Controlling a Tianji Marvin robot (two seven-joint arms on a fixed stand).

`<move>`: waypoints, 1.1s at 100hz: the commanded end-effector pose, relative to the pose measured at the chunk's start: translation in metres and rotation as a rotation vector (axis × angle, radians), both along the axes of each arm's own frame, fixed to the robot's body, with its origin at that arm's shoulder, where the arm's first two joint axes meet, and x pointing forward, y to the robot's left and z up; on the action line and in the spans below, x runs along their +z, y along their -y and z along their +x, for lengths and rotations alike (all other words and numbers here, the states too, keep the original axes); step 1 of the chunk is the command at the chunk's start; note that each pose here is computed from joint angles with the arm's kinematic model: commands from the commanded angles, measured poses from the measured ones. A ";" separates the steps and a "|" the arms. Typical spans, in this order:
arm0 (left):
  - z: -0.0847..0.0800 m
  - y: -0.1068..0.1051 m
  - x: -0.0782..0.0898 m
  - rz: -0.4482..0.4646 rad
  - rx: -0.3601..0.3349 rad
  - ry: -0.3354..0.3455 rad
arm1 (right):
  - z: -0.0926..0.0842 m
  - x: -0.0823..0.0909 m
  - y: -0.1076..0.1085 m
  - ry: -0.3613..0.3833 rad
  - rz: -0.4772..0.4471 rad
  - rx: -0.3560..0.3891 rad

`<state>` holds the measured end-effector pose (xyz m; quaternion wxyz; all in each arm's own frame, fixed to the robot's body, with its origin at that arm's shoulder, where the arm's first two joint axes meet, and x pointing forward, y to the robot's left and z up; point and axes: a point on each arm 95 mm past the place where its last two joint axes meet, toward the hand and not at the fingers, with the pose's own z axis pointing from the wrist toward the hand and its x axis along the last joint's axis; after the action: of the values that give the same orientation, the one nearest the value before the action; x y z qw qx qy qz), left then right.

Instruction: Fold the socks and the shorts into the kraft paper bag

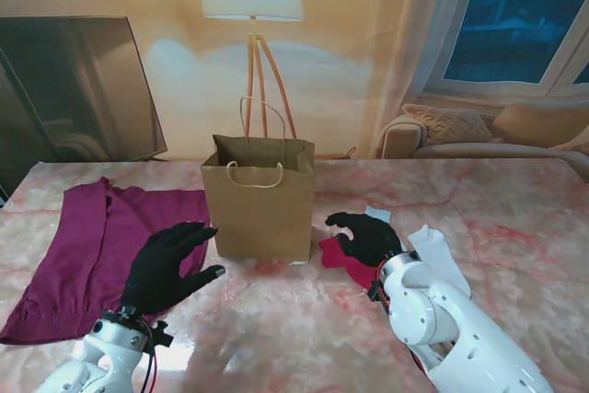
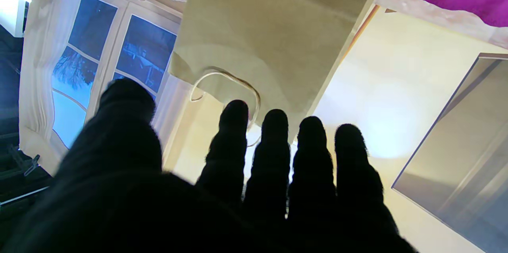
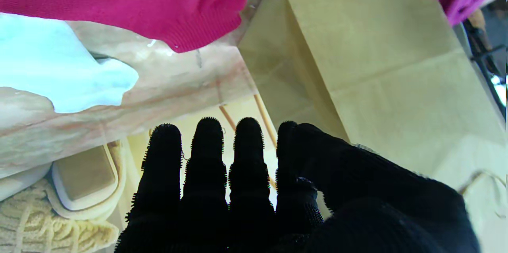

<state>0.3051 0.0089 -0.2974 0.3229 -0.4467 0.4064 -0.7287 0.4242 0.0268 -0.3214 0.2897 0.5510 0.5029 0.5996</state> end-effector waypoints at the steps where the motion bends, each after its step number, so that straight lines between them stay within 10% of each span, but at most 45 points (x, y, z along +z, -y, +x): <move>1: -0.002 0.002 -0.007 -0.001 -0.011 -0.023 | 0.007 -0.001 -0.006 0.003 -0.027 0.001; 63: -0.002 0.000 -0.015 -0.002 -0.019 -0.042 | 0.058 -0.040 -0.023 0.034 -0.321 0.057; 110: 0.002 -0.011 -0.022 0.020 0.001 -0.081 | 0.077 -0.069 -0.023 -0.032 -0.365 0.055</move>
<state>0.3076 0.0184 -0.3199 0.3092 -0.4721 0.4281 -0.7059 0.5035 0.0432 -0.3851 0.3662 0.4865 0.6188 0.4963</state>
